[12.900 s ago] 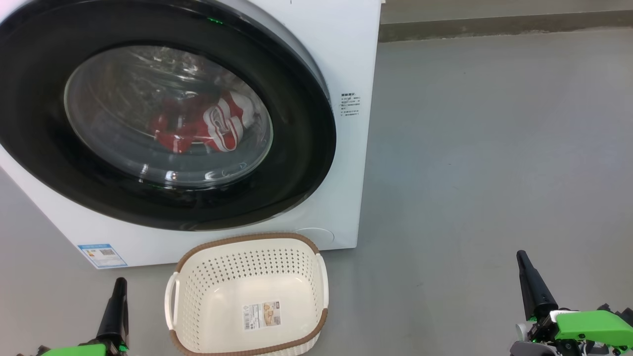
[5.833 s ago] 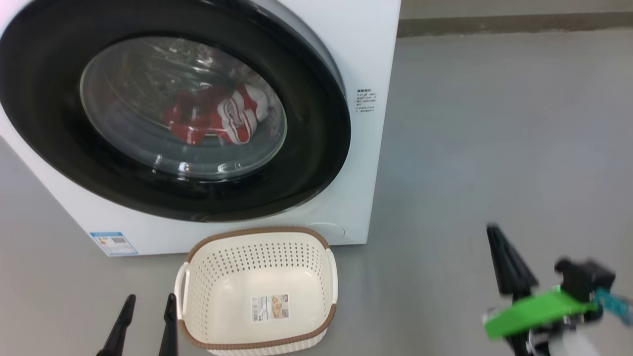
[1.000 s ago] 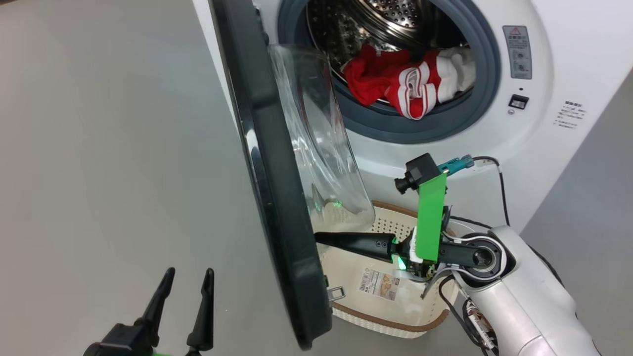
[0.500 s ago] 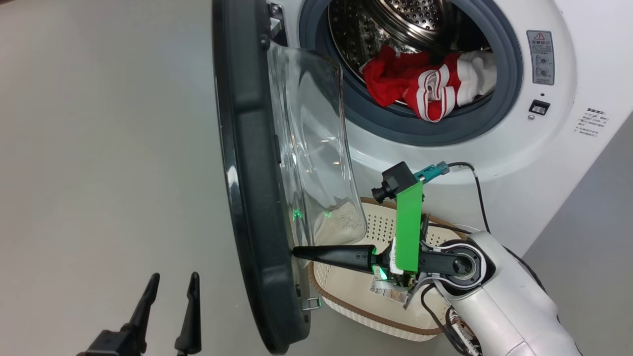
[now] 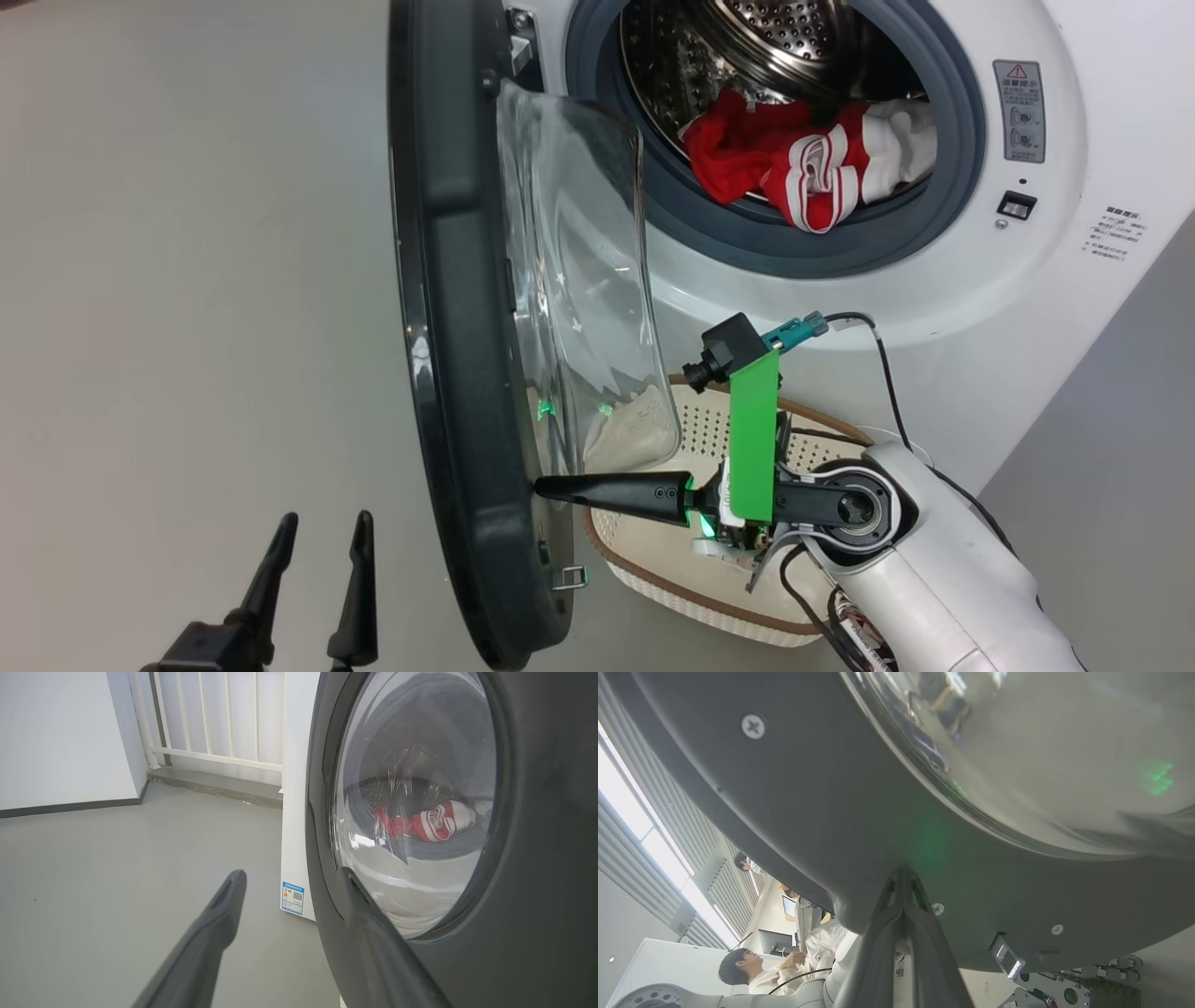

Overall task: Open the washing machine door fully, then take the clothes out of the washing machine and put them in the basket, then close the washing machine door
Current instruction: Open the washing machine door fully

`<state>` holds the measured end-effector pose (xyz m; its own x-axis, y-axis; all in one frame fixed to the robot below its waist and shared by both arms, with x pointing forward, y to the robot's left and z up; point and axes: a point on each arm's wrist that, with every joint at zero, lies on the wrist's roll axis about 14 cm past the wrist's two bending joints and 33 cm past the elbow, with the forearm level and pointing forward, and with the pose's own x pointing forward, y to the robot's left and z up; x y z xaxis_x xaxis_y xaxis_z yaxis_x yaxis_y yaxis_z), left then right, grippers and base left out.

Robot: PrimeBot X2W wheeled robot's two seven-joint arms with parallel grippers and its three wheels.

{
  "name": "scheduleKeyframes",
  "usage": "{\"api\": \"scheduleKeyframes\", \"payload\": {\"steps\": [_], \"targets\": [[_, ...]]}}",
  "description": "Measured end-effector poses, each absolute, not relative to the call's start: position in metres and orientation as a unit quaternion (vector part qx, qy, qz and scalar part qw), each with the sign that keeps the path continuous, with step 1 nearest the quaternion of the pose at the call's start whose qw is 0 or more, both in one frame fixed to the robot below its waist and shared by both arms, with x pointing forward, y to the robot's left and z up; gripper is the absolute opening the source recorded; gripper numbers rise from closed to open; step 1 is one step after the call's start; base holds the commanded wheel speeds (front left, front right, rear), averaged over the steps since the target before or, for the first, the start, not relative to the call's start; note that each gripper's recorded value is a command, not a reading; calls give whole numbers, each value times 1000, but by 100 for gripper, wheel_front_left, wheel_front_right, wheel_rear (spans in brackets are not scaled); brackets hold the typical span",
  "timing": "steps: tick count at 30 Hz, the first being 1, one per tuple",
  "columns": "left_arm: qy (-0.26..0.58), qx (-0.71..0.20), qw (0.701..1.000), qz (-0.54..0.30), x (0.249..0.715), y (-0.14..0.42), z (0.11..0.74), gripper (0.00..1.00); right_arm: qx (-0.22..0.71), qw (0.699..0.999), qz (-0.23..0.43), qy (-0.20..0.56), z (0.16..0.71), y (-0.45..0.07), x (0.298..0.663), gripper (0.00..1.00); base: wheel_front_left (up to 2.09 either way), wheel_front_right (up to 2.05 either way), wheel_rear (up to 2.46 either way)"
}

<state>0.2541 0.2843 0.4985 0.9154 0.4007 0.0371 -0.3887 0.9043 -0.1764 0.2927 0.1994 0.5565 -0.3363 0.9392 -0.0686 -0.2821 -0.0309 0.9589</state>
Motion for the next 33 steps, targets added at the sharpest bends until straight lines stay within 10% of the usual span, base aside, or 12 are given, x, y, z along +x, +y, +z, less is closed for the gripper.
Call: {"api": "scheduleKeyframes", "payload": {"steps": [5,11,33], "targets": [[-37,-84,975,201,254,284,498,100,330,485,638,499,560,199,296,7,0,0,0],[-35,-87,976,198,254,282,496,100,331,504,637,480,566,198,299,100,0,0,0],[-37,-90,981,168,259,274,495,100,316,705,481,415,487,119,357,100,0,0,0]]}}
